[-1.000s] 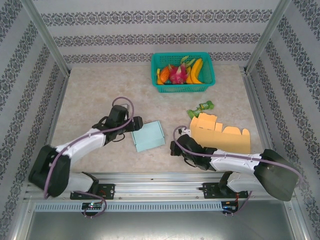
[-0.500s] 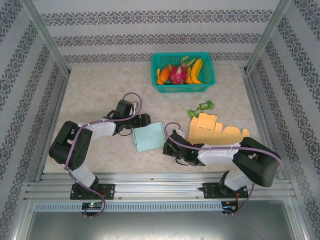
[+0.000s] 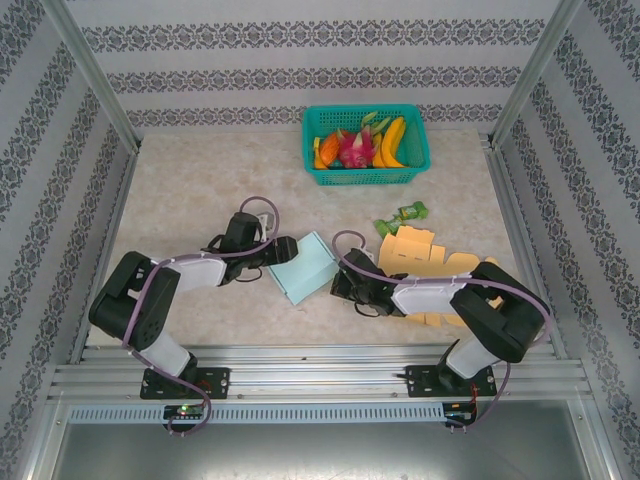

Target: Fold the paper box

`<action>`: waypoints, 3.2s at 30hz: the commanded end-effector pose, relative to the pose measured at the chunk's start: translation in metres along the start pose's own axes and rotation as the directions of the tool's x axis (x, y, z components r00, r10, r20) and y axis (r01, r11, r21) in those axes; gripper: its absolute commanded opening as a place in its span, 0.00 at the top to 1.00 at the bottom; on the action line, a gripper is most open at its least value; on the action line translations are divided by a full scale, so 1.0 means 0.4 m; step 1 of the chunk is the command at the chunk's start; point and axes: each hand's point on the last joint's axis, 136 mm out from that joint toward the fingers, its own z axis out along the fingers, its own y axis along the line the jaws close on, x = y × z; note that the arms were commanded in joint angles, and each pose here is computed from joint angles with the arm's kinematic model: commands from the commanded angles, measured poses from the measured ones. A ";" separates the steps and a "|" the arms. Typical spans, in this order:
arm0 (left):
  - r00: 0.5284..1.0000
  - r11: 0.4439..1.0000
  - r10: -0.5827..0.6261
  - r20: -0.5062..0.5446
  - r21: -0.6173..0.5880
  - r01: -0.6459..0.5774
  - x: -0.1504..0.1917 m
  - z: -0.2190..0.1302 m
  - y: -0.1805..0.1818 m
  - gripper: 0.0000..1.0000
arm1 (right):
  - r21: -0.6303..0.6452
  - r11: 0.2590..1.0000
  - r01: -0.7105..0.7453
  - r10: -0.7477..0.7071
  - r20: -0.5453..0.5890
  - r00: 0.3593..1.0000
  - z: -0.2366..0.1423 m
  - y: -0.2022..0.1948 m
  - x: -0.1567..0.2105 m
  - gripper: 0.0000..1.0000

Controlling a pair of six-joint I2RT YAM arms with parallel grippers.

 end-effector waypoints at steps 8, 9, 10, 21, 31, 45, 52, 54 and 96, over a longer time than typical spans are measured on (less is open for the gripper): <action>0.995 0.993 -0.079 -0.056 -0.089 0.074 0.074 -0.028 0.015 0.23 | -0.008 0.998 0.055 -0.055 -0.056 0.997 0.022 -0.004 -0.027 1.00; 0.995 0.993 -0.084 -0.048 -0.089 0.080 0.071 -0.037 0.009 0.22 | 0.002 0.998 0.061 -0.061 -0.059 0.996 0.023 -0.011 -0.035 1.00; 0.995 0.993 -0.087 -0.038 -0.088 0.084 0.065 -0.048 0.003 0.20 | 0.012 0.998 0.067 -0.066 -0.065 0.996 0.023 -0.020 -0.041 1.00; 0.999 0.979 -0.043 0.024 -0.196 0.047 0.048 -0.124 0.030 0.16 | -0.026 0.998 0.053 -0.056 -0.126 0.990 -0.028 -0.048 0.010 1.00; 0.997 0.987 -0.073 -0.019 -0.146 0.070 0.071 -0.051 0.025 0.19 | -0.113 0.991 0.071 -0.086 -0.128 0.988 -0.062 0.048 0.138 1.00; 0.999 0.982 -0.040 -0.031 -0.188 0.034 0.158 -0.038 0.030 0.19 | -0.103 0.993 0.061 -0.071 -0.090 0.993 -0.046 0.082 0.165 1.00; 0.999 0.984 -0.037 -0.025 -0.174 0.032 0.189 -0.047 0.014 0.19 | -0.093 0.995 0.042 -0.049 -0.076 0.996 -0.039 0.076 0.161 1.00; 0.999 0.987 -0.032 -0.019 -0.161 0.029 0.207 -0.052 0.004 0.19 | -0.098 0.995 0.028 -0.035 -0.070 0.997 -0.039 0.076 0.159 1.00; 0.998 0.998 0.058 -0.040 0.027 -0.057 0.428 0.018 -0.240 0.23 | -0.310 0.941 -0.139 0.134 -0.035 0.990 0.005 0.185 0.142 1.00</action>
